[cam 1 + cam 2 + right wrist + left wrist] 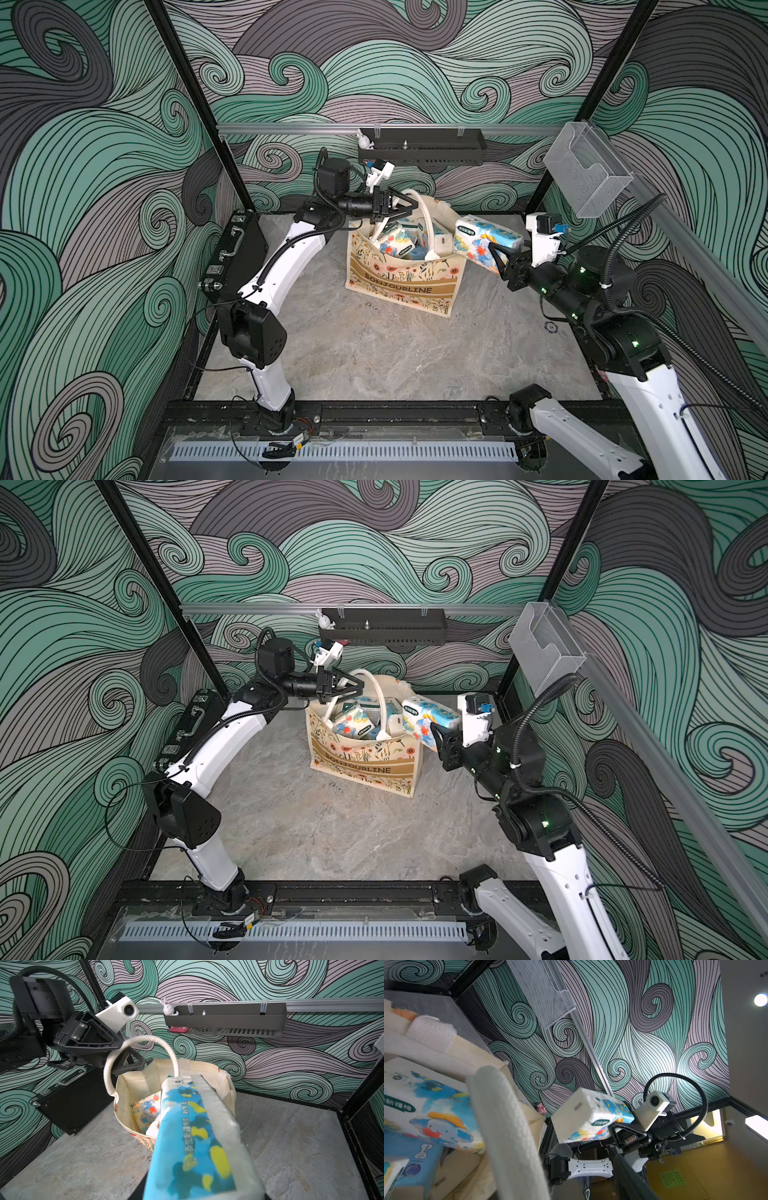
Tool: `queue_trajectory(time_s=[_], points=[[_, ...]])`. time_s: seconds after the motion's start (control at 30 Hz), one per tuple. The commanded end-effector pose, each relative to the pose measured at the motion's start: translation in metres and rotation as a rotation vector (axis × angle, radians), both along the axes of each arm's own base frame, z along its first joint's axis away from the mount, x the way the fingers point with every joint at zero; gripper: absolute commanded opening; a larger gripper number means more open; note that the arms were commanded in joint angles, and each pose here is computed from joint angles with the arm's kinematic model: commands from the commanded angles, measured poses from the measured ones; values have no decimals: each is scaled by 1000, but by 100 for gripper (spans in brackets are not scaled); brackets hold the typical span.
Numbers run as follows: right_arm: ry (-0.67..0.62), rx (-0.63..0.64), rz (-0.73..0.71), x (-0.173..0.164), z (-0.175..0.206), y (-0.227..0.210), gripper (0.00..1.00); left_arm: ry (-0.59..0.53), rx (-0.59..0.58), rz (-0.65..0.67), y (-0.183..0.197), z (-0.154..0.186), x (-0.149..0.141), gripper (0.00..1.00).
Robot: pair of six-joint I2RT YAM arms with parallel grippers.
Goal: Put tissues into the canvas bag
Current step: Adjust the canvas bag at the center of the board.
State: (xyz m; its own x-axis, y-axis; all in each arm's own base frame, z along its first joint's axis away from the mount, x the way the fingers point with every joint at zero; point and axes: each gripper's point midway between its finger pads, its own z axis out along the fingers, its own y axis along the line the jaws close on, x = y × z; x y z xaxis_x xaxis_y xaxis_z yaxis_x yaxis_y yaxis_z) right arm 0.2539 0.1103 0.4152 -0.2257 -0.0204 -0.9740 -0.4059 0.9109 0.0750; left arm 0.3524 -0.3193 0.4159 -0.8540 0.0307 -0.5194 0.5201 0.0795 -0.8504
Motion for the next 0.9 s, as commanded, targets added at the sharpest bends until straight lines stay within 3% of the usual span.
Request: queue_trajectory(time_s=[0.0,0.37,0.57,0.7,0.87], points=[[-33,3,-13,8,9,0,44,-92,-58,-74,10,33,-37,64],[21,50,125,44,25,40,44,-218,-97,-106,38,62,-113,70],[80,32,164,73,25,62,44,-264,-63,-71,56,57,-148,72],[100,-82,130,91,13,79,45,-244,-23,-35,64,38,-155,73],[127,-279,-11,118,-8,79,45,-185,29,12,66,8,-148,73]])
